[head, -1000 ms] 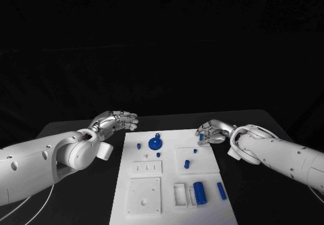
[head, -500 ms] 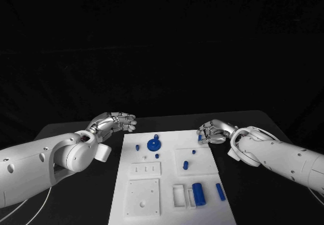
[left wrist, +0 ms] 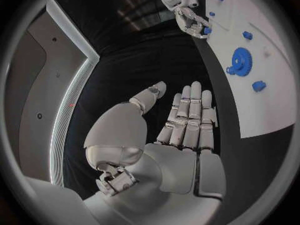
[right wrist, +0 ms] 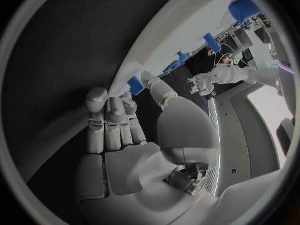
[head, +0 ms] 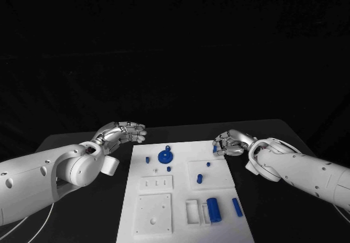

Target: Assemble the parts on the task board

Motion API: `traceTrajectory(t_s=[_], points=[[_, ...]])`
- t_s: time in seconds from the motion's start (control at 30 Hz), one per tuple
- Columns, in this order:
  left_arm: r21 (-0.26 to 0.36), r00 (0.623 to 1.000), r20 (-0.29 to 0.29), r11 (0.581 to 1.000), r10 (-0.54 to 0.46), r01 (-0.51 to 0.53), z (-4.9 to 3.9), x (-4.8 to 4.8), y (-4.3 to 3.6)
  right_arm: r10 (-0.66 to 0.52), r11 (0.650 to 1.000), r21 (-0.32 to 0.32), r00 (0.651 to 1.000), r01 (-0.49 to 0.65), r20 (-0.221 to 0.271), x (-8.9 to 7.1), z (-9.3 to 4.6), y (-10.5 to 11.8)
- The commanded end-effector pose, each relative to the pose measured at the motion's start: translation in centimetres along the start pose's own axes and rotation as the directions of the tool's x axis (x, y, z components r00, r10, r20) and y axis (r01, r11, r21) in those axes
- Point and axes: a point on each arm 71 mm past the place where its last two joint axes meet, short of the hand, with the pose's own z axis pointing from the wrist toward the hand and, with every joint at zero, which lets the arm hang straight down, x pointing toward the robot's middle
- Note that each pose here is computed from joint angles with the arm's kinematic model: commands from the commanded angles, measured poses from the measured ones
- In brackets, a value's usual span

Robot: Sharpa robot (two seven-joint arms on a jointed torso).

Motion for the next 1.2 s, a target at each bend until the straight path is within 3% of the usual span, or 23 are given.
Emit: traceTrajectory(t_s=[0.03, 1.2], points=[[0.008, 1.000, -0.016, 1.000, -0.009, 0.009, 0.05, 0.27, -0.12, -0.001, 1.000, 0.002, 1.000, 0.001, 0.002, 0.10, 0.02, 0.10], [0.006, 1.000, -0.013, 1.000, -0.008, 0.008, 0.04, 0.12, -0.06, -0.003, 1.000, 0.010, 1.000, 0.003, 0.009, 0.40, 0.02, -0.06]])
